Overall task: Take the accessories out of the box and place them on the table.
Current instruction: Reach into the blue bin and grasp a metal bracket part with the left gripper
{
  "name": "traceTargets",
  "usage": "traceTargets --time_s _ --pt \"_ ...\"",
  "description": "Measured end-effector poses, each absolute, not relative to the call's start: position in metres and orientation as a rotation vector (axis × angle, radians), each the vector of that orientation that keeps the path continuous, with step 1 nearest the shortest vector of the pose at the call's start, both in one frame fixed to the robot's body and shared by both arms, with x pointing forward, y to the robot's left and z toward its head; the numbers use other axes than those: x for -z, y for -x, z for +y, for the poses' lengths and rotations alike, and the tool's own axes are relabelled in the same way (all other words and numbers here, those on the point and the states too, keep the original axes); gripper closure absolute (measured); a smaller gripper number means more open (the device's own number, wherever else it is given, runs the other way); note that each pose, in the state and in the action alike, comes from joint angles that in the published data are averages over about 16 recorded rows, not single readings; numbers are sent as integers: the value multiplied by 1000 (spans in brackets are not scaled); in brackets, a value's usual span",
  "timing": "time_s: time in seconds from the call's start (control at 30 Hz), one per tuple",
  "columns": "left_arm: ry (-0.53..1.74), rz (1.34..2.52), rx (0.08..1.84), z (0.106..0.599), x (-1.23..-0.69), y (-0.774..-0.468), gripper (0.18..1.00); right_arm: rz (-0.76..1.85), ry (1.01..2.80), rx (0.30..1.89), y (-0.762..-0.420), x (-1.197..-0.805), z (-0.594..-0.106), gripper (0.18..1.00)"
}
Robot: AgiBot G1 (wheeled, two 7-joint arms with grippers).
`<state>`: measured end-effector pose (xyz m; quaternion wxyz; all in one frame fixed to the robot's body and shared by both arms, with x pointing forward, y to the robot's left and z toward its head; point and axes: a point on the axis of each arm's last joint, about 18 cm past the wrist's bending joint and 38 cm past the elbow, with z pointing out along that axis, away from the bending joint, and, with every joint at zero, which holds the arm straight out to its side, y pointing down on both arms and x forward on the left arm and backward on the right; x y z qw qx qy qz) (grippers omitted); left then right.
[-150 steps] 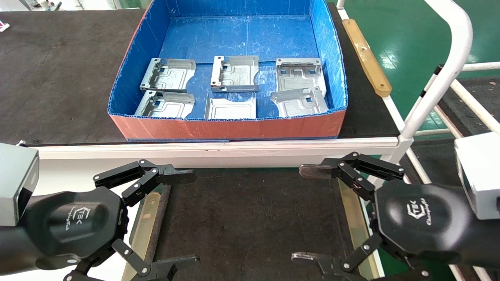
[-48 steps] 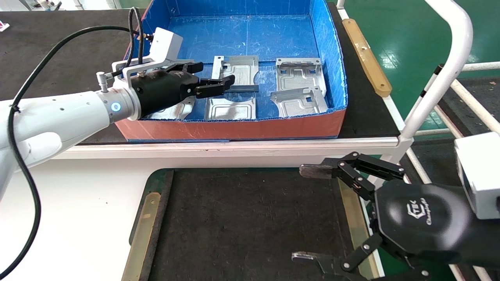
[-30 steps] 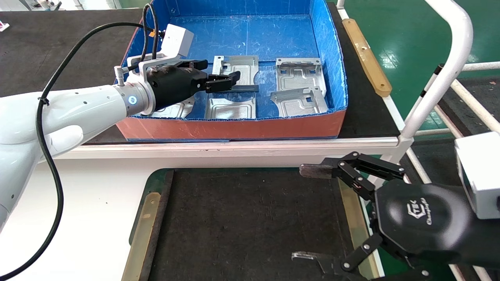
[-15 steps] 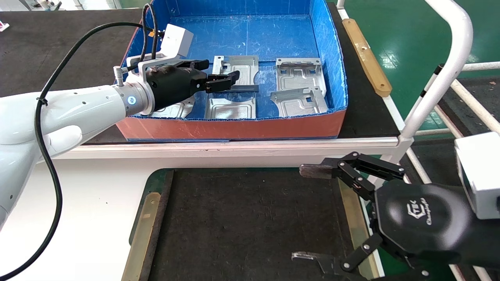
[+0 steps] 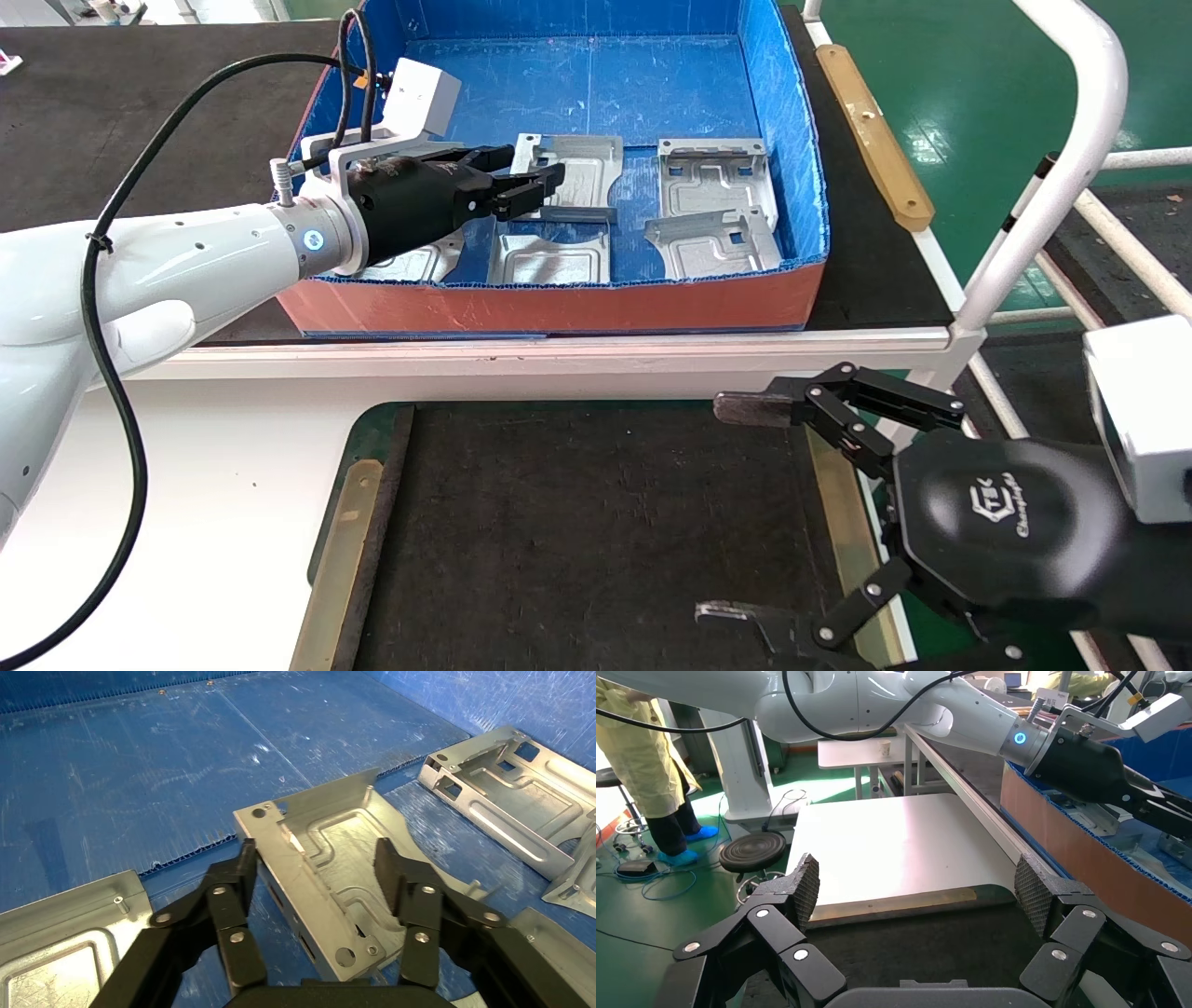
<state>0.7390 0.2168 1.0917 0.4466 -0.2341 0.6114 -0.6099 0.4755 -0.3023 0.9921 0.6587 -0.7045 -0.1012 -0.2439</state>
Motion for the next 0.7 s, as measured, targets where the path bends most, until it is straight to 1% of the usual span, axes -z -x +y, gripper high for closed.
traceTargets --time_s 0.27,0.5,0.7 --pt "579 1514 1511 217 -1092 -739 651 -229 1595 552 -476 -992 -302 179" --pt "578 1512 1516 217 -1093 -738 790 -229 1595 552 -476 -992 -302 194" --pt "568 1507 1530 216 -1099 -735 864 -229 1595 552 -476 -992 -302 232"
